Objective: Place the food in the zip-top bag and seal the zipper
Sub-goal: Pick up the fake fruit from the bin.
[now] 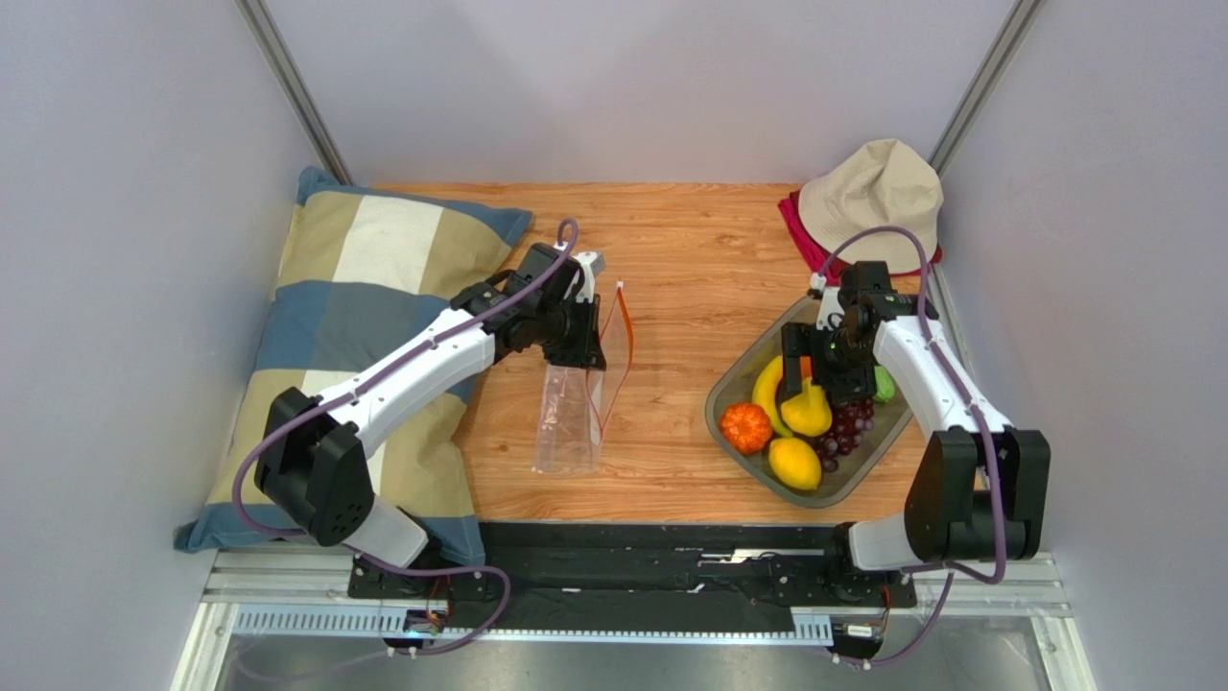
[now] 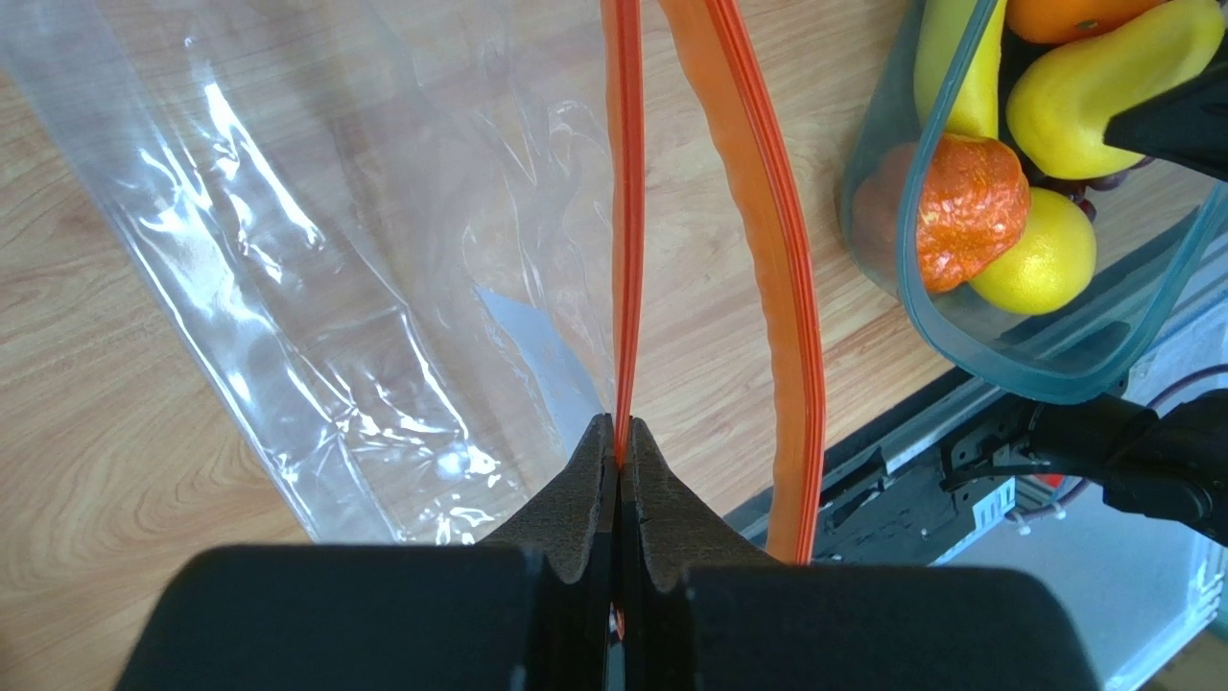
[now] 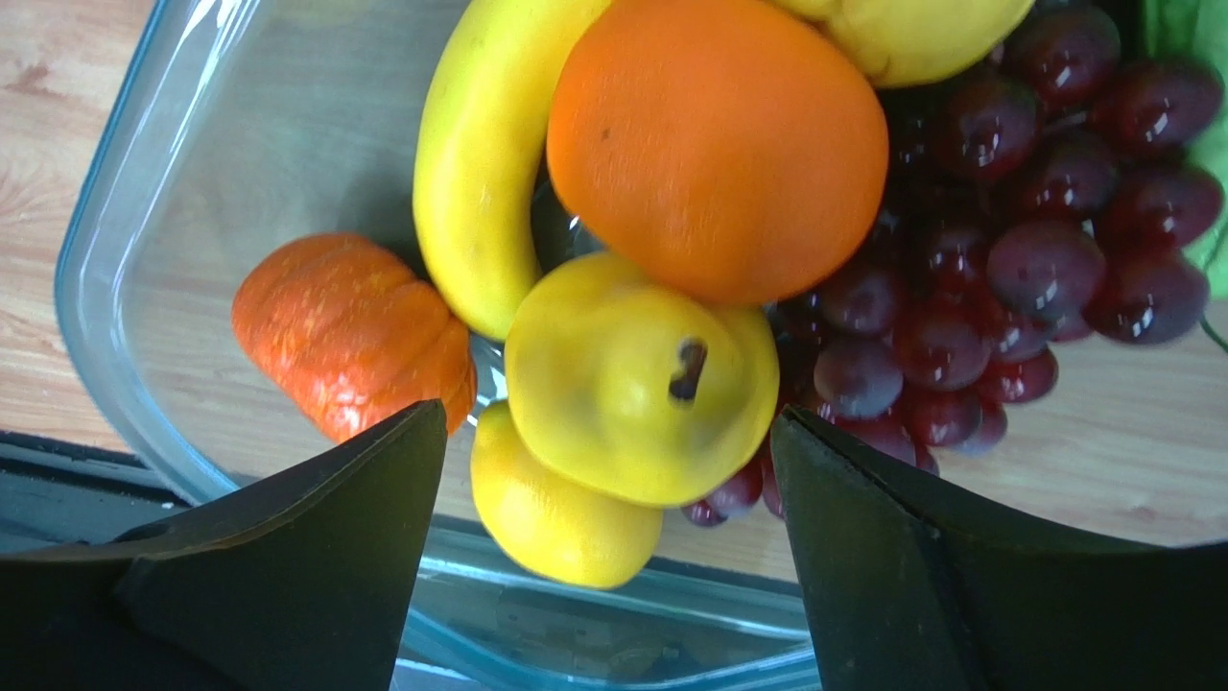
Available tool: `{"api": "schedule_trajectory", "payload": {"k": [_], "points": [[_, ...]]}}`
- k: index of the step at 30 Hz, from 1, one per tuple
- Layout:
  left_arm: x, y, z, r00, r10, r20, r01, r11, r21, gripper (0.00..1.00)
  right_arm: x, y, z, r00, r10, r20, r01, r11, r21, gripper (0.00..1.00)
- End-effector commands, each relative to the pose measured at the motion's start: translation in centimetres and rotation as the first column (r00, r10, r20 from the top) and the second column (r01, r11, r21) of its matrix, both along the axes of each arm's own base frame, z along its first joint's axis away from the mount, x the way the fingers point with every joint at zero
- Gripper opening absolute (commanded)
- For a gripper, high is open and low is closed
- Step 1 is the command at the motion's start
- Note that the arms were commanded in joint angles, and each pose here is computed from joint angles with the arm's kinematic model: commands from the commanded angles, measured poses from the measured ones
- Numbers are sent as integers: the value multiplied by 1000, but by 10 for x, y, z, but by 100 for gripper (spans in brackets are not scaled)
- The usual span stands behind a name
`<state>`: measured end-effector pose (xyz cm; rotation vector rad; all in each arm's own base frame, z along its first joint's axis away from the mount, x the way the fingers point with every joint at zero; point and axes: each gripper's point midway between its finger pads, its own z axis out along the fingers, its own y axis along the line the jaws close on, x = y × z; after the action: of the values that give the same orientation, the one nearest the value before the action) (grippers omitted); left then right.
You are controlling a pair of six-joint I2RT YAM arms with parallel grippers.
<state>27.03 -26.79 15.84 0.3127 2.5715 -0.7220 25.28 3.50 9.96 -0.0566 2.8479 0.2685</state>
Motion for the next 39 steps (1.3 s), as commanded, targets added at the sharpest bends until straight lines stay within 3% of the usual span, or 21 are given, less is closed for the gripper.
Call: {"api": "schedule_trajectory", "payload": {"k": [1,8,11,23,26,29,34,39], "points": [[8,-8,15,999,-5,49,6,999,-32,0,31,0,-1,997,-16,73,16,1000,3,87],[9,-9,15,999,-10,50,12,999,-30,0,33,0,-15,1000,-16,21,16,1000,2,87],[9,-9,14,999,-13,48,14,1000,-28,0,30,2,-16,1000,-10,10,9,1000,12,78],[6,-11,16,999,-24,42,26,999,-44,0,32,18,37,994,-3,109,-8,995,102,0],[7,-13,18,999,-27,45,29,998,-50,0,36,23,57,987,-5,161,-17,991,132,0],[5,-16,21,999,-26,29,28,997,-73,0,45,42,98,964,-50,262,-17,968,249,0],[-1,-24,27,999,-45,0,45,991,-123,0,74,88,189,845,-183,502,-107,863,494,0],[0,-26,27,999,-49,-18,46,990,-136,0,85,144,247,787,-306,536,-165,732,661,0]]}}
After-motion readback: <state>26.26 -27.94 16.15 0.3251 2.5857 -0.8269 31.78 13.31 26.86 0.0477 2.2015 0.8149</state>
